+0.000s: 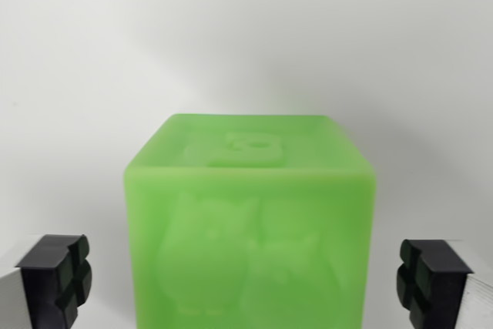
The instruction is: Stack cube
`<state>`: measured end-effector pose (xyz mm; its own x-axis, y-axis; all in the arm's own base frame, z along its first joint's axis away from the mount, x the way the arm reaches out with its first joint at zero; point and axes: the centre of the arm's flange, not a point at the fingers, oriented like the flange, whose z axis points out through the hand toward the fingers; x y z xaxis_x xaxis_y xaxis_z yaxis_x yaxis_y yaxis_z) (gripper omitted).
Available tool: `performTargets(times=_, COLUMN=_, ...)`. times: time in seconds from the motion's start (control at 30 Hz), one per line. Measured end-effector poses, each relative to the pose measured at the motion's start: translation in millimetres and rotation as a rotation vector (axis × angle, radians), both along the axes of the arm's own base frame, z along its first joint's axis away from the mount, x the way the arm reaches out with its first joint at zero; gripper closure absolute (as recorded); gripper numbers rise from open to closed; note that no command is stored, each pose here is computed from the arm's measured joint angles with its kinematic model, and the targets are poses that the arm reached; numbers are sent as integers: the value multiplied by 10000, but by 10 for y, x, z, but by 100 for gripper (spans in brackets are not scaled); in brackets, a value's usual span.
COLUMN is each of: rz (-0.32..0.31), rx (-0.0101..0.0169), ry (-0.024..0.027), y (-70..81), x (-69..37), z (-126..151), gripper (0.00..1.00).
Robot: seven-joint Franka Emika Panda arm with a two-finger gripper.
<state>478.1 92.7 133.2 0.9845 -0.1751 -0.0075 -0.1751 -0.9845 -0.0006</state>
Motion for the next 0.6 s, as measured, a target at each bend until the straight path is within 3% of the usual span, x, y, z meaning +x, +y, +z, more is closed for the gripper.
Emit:
performTargets(times=0.33, rz=-1, rx=-7, ry=-4, y=-1, x=-2, z=-184, gripper=0)
performTargets(times=0.37, rz=-1, rx=-8, ry=-8, y=-1, x=-2, z=-186, gripper=100)
performTargets(times=0.6, rz=4, rx=-9, ry=-21, y=1, x=2, z=-184, gripper=100)
